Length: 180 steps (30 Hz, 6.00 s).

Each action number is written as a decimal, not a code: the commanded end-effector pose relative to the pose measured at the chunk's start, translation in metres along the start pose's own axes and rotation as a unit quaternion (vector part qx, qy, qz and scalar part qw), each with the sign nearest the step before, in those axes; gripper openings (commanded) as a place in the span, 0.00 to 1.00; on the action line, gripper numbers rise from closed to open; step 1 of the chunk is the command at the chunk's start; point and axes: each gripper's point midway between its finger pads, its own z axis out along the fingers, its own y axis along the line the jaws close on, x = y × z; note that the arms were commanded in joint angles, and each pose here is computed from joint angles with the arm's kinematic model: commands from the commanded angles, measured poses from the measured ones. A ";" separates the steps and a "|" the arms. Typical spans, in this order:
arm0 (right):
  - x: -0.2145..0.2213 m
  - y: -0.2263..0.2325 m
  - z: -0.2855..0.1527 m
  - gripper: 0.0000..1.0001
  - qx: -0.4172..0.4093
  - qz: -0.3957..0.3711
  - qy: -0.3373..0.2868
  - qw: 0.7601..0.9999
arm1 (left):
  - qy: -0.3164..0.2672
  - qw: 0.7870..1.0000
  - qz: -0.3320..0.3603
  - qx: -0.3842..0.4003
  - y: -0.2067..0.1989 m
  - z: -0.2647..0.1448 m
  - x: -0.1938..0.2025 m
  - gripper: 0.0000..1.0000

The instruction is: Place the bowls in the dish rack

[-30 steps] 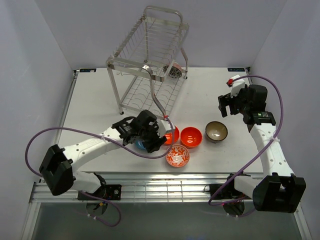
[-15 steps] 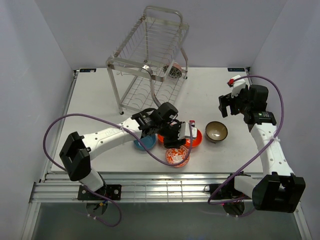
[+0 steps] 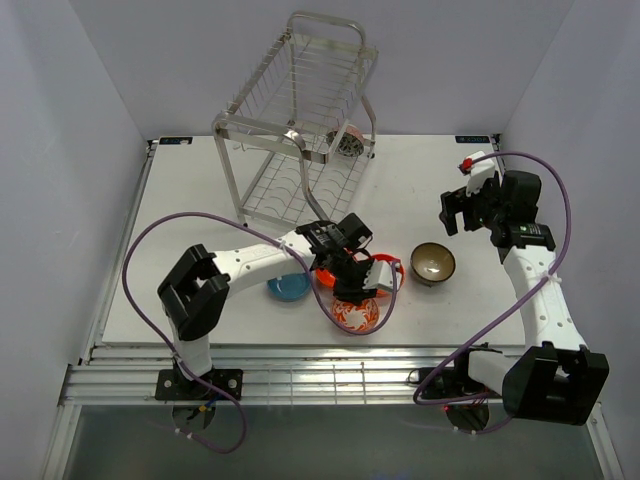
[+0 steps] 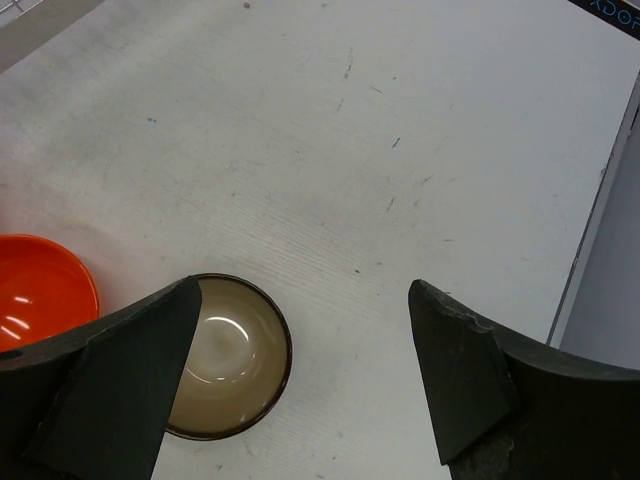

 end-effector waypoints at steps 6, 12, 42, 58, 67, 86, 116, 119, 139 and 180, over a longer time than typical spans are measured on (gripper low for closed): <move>0.000 0.007 -0.006 0.90 -0.015 -0.011 -0.015 1.000 | -0.002 0.999 0.018 -0.027 0.019 -0.009 -0.006 0.45; 0.007 0.007 -0.003 0.90 -0.019 -0.008 -0.009 1.000 | 0.002 0.999 0.020 -0.036 0.029 -0.007 -0.006 0.45; 0.010 0.003 -0.002 0.90 -0.023 -0.001 -0.007 1.000 | 0.033 0.999 -0.001 -0.014 0.024 0.012 0.022 0.41; 0.011 0.002 -0.003 0.90 -0.024 0.017 -0.007 1.000 | 0.043 0.999 -0.017 -0.001 0.011 0.023 0.016 0.18; -0.012 -0.004 -0.013 0.90 -0.044 0.079 -0.035 0.995 | -0.023 0.994 -0.074 -0.072 0.027 -0.023 -0.060 0.00; -0.055 -0.018 -0.065 0.98 -0.052 0.133 -0.107 0.984 | -0.133 0.841 -0.257 -0.457 0.152 -0.164 -0.140 0.00; -0.068 0.050 -0.022 0.70 -0.102 0.155 -0.146 0.972 | -0.207 0.782 -0.335 -0.483 0.180 -0.174 -0.168 0.00; -0.072 0.052 -0.018 0.67 -0.104 0.146 -0.148 0.973 | -0.213 0.786 -0.334 -0.475 0.178 -0.175 -0.172 0.00; -0.063 0.056 -0.012 0.08 -0.074 0.065 -0.133 0.986 | -0.247 0.810 -0.312 -0.431 0.164 -0.183 -0.193 0.00; -0.175 0.038 0.011 0.08 0.195 -0.222 -0.388 0.873 | -0.408 0.356 -0.366 -0.757 0.013 -0.641 0.006 0.84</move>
